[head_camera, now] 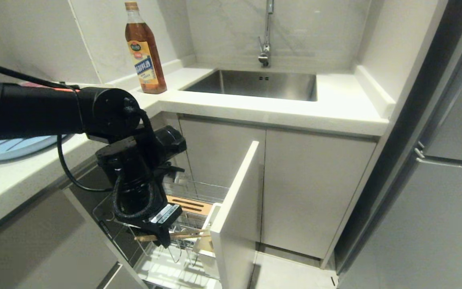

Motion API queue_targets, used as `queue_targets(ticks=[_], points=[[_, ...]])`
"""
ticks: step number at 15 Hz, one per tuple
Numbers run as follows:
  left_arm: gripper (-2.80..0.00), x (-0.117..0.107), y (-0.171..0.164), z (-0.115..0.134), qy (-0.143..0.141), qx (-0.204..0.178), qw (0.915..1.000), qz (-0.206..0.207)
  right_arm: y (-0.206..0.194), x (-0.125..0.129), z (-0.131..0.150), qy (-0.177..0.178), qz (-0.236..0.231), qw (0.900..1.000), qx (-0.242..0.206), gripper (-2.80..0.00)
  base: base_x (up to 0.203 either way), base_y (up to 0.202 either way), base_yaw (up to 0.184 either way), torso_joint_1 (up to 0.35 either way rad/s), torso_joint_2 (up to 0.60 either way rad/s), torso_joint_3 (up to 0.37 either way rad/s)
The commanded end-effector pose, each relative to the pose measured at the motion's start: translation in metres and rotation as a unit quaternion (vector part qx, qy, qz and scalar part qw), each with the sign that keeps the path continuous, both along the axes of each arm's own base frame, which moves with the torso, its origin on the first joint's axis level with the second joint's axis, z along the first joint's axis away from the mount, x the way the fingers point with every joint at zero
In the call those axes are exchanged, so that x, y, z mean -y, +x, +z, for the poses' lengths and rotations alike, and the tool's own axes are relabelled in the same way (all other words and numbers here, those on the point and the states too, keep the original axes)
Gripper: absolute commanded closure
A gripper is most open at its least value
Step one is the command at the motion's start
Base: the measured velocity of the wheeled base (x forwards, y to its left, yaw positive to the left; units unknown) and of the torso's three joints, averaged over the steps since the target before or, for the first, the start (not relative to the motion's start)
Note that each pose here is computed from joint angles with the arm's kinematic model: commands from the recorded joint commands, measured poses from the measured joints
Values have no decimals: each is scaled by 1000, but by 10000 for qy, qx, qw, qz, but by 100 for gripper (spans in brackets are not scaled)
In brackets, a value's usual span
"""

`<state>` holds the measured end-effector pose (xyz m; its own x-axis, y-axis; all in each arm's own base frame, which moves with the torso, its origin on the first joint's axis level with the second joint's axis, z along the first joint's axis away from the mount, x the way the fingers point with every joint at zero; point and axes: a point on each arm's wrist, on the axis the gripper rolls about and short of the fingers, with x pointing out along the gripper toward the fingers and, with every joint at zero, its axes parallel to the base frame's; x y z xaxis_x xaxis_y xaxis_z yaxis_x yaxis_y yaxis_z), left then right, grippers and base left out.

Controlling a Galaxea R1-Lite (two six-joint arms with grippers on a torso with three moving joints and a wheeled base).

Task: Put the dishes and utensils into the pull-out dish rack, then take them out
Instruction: Pick up the chopsticks and place it in the cupboard

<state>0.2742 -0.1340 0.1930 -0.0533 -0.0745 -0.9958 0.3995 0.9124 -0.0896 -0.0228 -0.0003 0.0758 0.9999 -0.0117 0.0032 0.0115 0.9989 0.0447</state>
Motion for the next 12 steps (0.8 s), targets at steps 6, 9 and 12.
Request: queue_targets(ticks=[6,9,12], points=[[0,9,14,-21,87,-272,9996,-27,0,0,0,7,-3,10000,-1,0,0,0,0,0,0,0],[0,13,24,-33,-10,-228,9997,-95,0,0,0,1,-3,10000,-1,0,0,0,0,0,0,0],[0,17,32,-46,-131,-380,9990,-194,0,0,0,7,-3,10000,-1,0,0,0,0,0,0,0]])
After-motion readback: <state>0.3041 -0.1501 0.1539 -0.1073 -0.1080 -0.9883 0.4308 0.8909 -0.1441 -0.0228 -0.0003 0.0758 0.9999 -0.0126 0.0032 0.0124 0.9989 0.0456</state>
